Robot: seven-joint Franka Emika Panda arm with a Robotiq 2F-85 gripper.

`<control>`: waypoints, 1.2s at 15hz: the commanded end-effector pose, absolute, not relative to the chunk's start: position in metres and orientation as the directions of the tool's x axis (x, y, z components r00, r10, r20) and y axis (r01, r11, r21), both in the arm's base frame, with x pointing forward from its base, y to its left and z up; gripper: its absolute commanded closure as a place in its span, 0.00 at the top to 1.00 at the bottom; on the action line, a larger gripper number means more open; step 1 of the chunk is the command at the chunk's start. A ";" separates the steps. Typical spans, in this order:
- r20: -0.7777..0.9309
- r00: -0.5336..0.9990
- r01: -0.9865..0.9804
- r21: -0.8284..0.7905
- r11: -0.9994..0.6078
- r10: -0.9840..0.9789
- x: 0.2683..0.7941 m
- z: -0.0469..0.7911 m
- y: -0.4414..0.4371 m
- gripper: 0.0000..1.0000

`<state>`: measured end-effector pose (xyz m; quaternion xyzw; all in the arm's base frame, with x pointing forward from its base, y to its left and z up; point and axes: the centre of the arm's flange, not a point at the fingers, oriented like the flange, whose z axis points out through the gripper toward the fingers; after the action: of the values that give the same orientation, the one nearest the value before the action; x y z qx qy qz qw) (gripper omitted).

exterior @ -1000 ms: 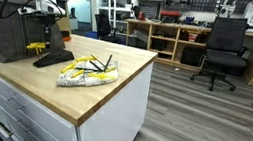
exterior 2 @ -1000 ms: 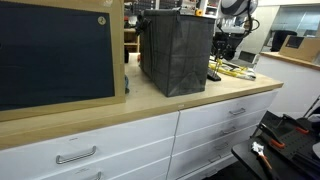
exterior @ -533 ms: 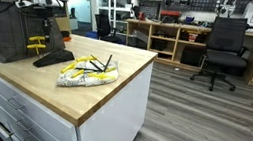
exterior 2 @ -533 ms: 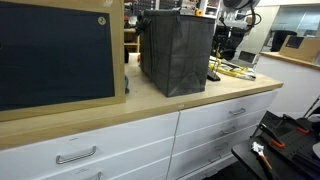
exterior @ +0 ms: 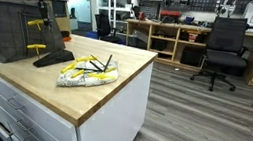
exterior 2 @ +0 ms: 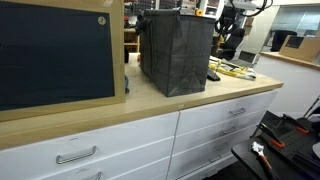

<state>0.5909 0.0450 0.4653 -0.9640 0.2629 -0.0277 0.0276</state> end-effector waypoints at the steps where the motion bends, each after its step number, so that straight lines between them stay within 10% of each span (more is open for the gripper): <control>1: 0.086 0.854 -0.505 -0.100 -0.857 -0.514 0.577 0.503 0.033 0.04; 18: 0.251 0.817 -0.575 0.270 -0.773 -0.520 0.551 0.483 -0.068 0.04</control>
<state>0.5610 -0.0526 0.5061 -0.9476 0.2780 -0.0946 -0.1257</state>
